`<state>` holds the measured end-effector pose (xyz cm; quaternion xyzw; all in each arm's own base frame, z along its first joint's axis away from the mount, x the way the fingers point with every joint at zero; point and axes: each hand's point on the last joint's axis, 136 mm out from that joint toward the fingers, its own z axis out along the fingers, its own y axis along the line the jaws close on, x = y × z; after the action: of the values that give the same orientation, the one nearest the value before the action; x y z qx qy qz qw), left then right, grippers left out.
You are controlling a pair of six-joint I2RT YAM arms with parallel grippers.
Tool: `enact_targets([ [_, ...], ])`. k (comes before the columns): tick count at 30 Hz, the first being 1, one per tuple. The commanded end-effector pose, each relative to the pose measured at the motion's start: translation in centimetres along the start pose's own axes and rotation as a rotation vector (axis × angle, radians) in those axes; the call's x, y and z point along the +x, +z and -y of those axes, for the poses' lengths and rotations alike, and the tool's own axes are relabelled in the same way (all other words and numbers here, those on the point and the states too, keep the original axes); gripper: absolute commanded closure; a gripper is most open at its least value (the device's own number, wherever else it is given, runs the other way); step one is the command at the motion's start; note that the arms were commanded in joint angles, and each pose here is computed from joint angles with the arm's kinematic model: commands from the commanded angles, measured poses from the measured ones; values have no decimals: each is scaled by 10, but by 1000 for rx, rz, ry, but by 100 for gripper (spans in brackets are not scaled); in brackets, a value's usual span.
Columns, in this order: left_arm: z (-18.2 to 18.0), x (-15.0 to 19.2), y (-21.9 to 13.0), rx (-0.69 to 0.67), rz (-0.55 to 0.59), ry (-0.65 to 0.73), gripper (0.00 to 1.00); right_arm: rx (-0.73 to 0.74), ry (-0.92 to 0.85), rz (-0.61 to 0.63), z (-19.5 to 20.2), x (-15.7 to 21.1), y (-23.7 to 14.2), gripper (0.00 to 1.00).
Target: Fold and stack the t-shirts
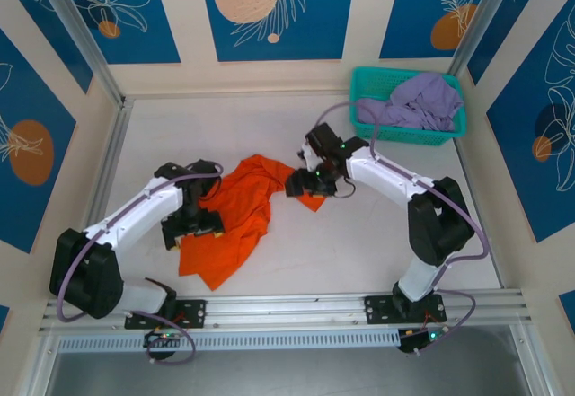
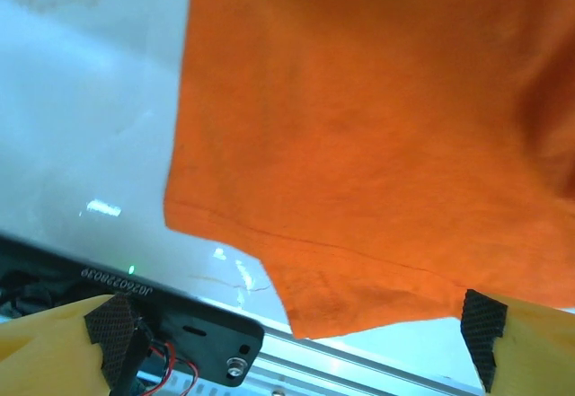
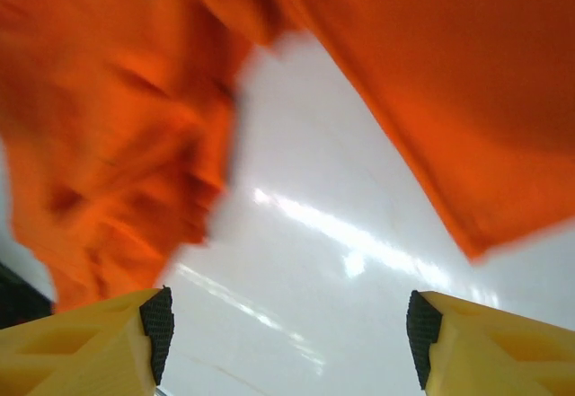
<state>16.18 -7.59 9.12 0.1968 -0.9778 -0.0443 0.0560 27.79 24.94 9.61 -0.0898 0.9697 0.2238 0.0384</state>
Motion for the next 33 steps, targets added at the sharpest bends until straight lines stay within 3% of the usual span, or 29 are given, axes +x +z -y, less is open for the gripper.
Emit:
enact_targets([
  [1,-18,13,18,-16,-46,-148,5,55,119,0,10,14,0,28],
  [5,-21,16,32,98,-12,-271,12,158,223,-45,34,25,14,28],
  [8,-22,19,44,175,-8,-334,16,148,246,-47,34,22,24,29],
  [14,-24,19,64,183,-29,-356,23,201,279,-29,47,9,34,35],
  [16,-24,17,70,168,-34,-351,25,209,290,-38,51,7,39,40],
  [21,-33,15,80,111,-17,-343,43,230,302,-48,57,8,49,54],
  [26,-39,19,93,90,-15,-337,48,238,302,-53,61,7,58,63],
  [33,-39,11,93,58,-1,-318,79,265,309,-59,68,8,60,82],
])
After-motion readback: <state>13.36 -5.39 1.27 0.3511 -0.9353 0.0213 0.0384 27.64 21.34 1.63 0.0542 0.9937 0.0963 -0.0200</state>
